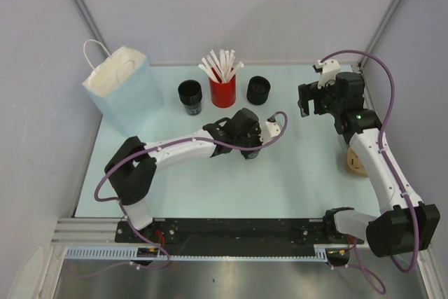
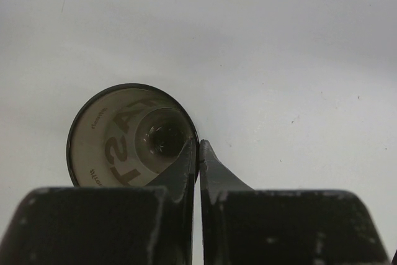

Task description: Pack the takeout coffee

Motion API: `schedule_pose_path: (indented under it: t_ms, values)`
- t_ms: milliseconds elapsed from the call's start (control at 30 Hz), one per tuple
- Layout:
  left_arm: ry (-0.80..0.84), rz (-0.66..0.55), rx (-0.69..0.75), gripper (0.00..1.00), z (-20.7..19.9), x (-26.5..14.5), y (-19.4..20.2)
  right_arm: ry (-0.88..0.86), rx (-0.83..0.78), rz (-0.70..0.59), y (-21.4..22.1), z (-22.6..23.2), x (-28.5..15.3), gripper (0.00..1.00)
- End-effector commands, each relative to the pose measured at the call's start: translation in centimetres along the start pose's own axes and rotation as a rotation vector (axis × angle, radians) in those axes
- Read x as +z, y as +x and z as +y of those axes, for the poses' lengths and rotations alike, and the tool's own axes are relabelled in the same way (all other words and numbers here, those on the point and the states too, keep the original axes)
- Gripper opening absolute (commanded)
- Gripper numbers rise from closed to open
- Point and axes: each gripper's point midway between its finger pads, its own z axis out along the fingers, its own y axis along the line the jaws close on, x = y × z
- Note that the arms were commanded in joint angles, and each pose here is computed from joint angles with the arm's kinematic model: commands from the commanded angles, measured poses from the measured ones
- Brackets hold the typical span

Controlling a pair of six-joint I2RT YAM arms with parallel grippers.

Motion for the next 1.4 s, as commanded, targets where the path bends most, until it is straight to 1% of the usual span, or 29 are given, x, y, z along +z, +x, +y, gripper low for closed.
schedule_pose_path:
  t_ms: [0, 33, 67, 133, 200, 233, 300, 400, 433, 500, 533, 600, 633, 700, 733, 800, 833, 900, 933, 1000, 1033, 1067, 1100, 1133, 1167, 1200, 1233, 1367]
  values:
    - [-0.01, -0.017, 0.007, 0.06, -0.2, 0.3, -0.5, 0.023, 0.002, -0.045, -1.2, -0.5, -0.3, 1.0]
    - [-0.006, -0.014, 0.011, 0.08, -0.3, 0.3, -0.4, 0.023, 0.0, -0.048, -1.2, -0.5, -0.3, 1.0]
    - [-0.008, -0.014, 0.011, 0.14, -0.3, 0.3, -0.4, 0.02, 0.002, -0.046, -1.1, -0.4, -0.4, 1.0]
    - [-0.006, -0.014, 0.015, 0.19, -0.3, 0.2, -0.4, 0.02, 0.0, -0.047, -1.2, -0.4, -0.3, 1.0]
    - [-0.009, -0.018, 0.021, 0.29, -0.2, 0.0, -0.6, 0.02, 0.0, -0.047, -1.2, -0.4, -0.4, 1.0]
    - [-0.011, -0.025, 0.023, 0.37, -0.2, -0.2, -0.8, 0.02, 0.0, -0.046, -1.1, -0.4, -0.4, 1.0]
    - [-0.017, -0.033, 0.026, 0.42, -0.1, -0.5, -1.1, 0.02, 0.0, -0.044, -1.1, -0.4, -0.3, 1.0]
    - [-0.031, -0.042, 0.033, 0.54, 0.2, -0.9, -1.4, 0.015, 0.0, -0.045, -1.2, -0.3, -0.3, 1.0]
    - [-0.033, -0.046, 0.035, 0.62, 0.2, -1.1, -1.6, 0.011, -0.002, -0.044, -1.1, -0.3, -0.3, 1.0]
    - [-0.049, -0.055, 0.04, 0.69, 0.5, -1.5, -2.0, 0.01, -0.002, -0.038, -0.9, -0.3, -0.2, 1.0]
    - [-0.065, -0.068, 0.044, 0.76, 0.8, -2.2, -2.5, 0.005, -0.002, -0.036, -0.9, -0.2, -0.2, 1.0]
    - [-0.087, -0.09, 0.057, 0.83, 1.3, -3.1, -3.5, -0.01, -0.004, -0.033, -0.8, 0.1, 0.0, 1.0]
    - [-0.108, -0.116, 0.062, 0.91, 1.6, -4.2, -4.5, -0.015, -0.004, -0.029, -0.7, 0.1, 0.0, 1.0]
    - [-0.129, -0.139, 0.065, 0.98, 2.2, -5.4, -5.3, -0.038, -0.006, -0.025, -0.6, 0.6, 0.2, 1.0]
    - [-0.148, -0.167, 0.067, 1.0, 2.6, -6.7, -6.1, -0.049, -0.008, -0.016, -0.4, 0.8, 0.4, 1.0]
    - [-0.182, -0.18, 0.062, 1.0, 3.8, -8.1, -6.4, -0.082, -0.019, -0.009, -0.2, 1.6, 0.7, 1.0]
    - [-0.217, -0.205, 0.051, 0.99, 5.0, -9.6, -6.8, -0.097, -0.028, 0.001, 0.1, 2.0, 1.0, 1.0]
    - [-0.251, -0.225, 0.028, 0.99, 6.5, -11.3, -6.9, -0.119, -0.039, -0.009, -0.2, 2.7, 1.5, 1.0]
    - [-0.3, -0.248, 0.003, 1.0, 8.5, -13.2, -6.9, -0.144, -0.048, 0.0, 0.0, 3.8, 2.0, 1.0]
    - [-0.325, -0.264, -0.031, 0.99, 10.1, -15.1, -6.5, -0.173, -0.071, -0.013, -0.3, 5.1, 2.8, 1.0]
    - [-0.372, -0.276, -0.062, 0.99, 12.1, -17.0, -5.9, -0.203, -0.096, -0.013, -0.4, 6.6, 3.1, 1.0]
    - [-0.382, -0.277, -0.076, 1.0, 12.8, -17.7, -5.5, -0.228, -0.12, 0.006, 0.0, 7.6, 3.9, 1.0]
    - [-0.365, -0.272, -0.081, 0.99, 12.9, -18.3, -4.9, -0.249, -0.136, 0.002, -0.4, 8.2, 4.2, 1.0]
    - [-0.4, -0.268, -0.1, 0.99, 14.1, -19.6, -4.0, -0.262, -0.147, 0.001, -0.6, 8.8, 4.7, 1.0]
    - [-0.41, -0.265, -0.109, 1.0, 14.5, -20.1, -3.4, -0.274, -0.145, 0.023, 0.0, 9.5, 6.0, 1.0]
    - [-0.393, -0.266, -0.096, 0.99, 14.4, -20.4, -3.0, -0.282, -0.139, -0.011, -1.2, 9.8, 6.5, 1.0]
    - [-0.389, -0.238, -0.108, 0.99, 14.4, -20.7, -1.8, -0.292, -0.128, -0.017, -1.5, 10.0, 7.1, 0.98]
    - [-0.336, -0.155, -0.1, 0.99, 13.3, -20.6, 0.6, -0.338, -0.087, -0.038, -2.4, 11.0, 10.5, 0.95]
